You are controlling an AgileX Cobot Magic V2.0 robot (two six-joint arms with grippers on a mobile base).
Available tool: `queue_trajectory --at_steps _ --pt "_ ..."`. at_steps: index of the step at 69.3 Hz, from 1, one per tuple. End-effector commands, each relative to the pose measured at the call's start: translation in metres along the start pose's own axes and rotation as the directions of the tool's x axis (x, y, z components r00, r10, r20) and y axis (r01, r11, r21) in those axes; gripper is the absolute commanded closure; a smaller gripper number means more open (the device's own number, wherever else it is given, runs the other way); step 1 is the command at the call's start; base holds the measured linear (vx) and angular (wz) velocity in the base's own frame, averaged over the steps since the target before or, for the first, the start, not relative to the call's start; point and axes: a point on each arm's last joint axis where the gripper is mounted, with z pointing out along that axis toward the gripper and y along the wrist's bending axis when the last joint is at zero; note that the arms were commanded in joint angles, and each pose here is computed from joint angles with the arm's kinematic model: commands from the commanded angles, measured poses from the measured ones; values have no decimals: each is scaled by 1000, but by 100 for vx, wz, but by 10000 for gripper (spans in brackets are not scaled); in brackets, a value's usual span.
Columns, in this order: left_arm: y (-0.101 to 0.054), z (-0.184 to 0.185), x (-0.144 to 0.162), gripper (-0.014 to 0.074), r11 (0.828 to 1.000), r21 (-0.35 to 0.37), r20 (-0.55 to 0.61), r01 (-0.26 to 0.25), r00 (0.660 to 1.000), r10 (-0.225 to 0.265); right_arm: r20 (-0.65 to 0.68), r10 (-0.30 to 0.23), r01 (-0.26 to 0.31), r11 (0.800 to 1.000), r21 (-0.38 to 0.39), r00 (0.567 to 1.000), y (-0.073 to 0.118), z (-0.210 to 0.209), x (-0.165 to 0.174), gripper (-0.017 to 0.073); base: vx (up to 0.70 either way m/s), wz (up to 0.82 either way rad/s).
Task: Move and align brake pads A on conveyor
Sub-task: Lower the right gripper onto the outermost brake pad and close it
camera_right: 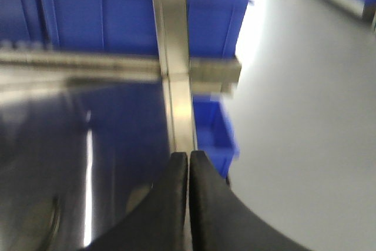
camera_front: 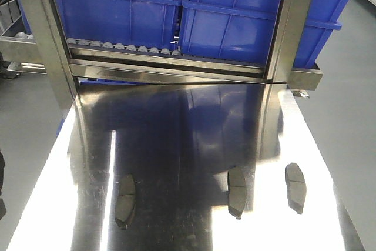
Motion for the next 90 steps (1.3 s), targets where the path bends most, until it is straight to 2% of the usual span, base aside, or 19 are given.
queue_trajectory --at_steps 1,8,14,16,29,34,44,48,58,66,74,83,90 --pt "-1 -3 -18 599 1000 9 122 14 992 -15 -77 46 -47 999 -9 996 2 9 -10 571 0 0" --pt "-1 -3 -18 599 1000 9 122 14 992 -15 -207 55 -57 998 -5 977 2 17 1 571 0 0" --pt "-1 -3 -18 599 1000 9 122 14 992 -15 -251 108 -113 994 -5 962 3 23 4 571 0 0" --pt "-1 -3 -18 599 1000 9 122 14 992 -15 -267 110 -115 993 -2 957 3 24 6 571 0 0" --pt "-1 -3 -18 599 1000 9 122 14 992 -15 -320 70 -76 997 -7 945 3 24 8 559 0 0" --pt "-1 -3 -18 599 1000 9 122 14 992 -15 -335 31 -43 999 -28 942 4 24 2 530 0 0" --pt "-1 -3 -18 599 1000 9 122 14 992 -15 -338 -1 -40 993 -113 941 13 27 -14 414 0 0" --pt "-1 -3 -18 599 1000 9 122 14 992 -15 -343 -31 -24 988 -155 939 17 33 -18 364 0 0" --pt "-1 -3 -18 599 1000 9 122 14 992 -15 -398 -69 -12 980 -197 915 25 55 -24 262 0 0" --pt "-1 -3 -18 599 1000 9 122 14 992 -15 -450 -86 -19 974 -225 889 35 75 -29 245 0 0" --pt "-1 -3 -18 599 1000 9 122 14 992 -15 -524 -74 -50 974 -219 849 46 99 -31 245 0 0" --pt "-1 -3 -18 599 1000 9 122 14 992 -15 -599 -23 -89 984 -157 800 50 131 -30 237 0 0" --pt "-1 -3 -18 599 1000 9 122 14 992 -15 -678 4 -96 991 -98 735 49 159 -20 203 0 0"
